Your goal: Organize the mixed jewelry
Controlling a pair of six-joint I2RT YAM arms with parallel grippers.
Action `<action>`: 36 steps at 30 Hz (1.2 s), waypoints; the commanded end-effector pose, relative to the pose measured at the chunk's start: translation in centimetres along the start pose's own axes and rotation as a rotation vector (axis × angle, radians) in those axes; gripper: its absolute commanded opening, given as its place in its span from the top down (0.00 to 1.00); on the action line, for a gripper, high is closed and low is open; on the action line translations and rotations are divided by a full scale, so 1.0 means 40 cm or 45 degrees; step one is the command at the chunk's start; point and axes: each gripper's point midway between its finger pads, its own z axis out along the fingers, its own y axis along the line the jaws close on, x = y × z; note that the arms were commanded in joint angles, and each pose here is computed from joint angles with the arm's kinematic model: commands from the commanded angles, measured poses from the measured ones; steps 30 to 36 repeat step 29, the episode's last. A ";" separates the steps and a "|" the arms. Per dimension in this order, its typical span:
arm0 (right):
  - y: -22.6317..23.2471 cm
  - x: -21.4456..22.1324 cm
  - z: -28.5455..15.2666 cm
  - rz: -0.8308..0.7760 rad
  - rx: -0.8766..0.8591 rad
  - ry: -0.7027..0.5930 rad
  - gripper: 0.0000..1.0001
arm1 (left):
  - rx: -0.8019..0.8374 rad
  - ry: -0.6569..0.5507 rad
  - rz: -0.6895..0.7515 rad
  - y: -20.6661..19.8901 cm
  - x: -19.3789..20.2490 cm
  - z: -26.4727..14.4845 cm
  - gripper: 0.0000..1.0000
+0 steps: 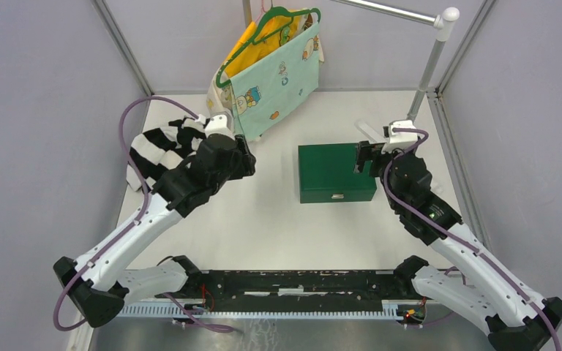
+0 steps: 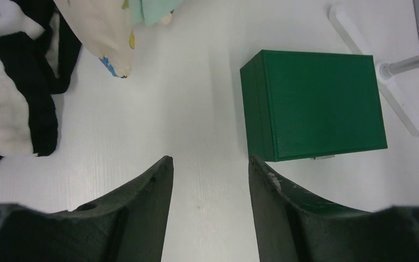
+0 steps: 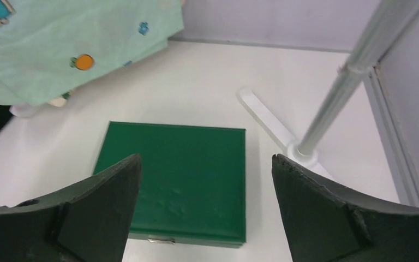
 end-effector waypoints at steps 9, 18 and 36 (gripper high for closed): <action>-0.110 0.111 -0.046 0.013 0.238 0.019 0.03 | -0.140 -0.387 -0.019 0.123 -0.123 -0.123 0.39; -0.108 0.114 -0.040 0.061 0.249 0.006 0.02 | -0.170 -0.481 -0.080 0.180 -0.122 -0.173 0.37; -0.079 0.139 -0.015 0.064 0.214 0.068 0.02 | -0.177 -0.506 -0.086 0.197 -0.124 -0.194 0.37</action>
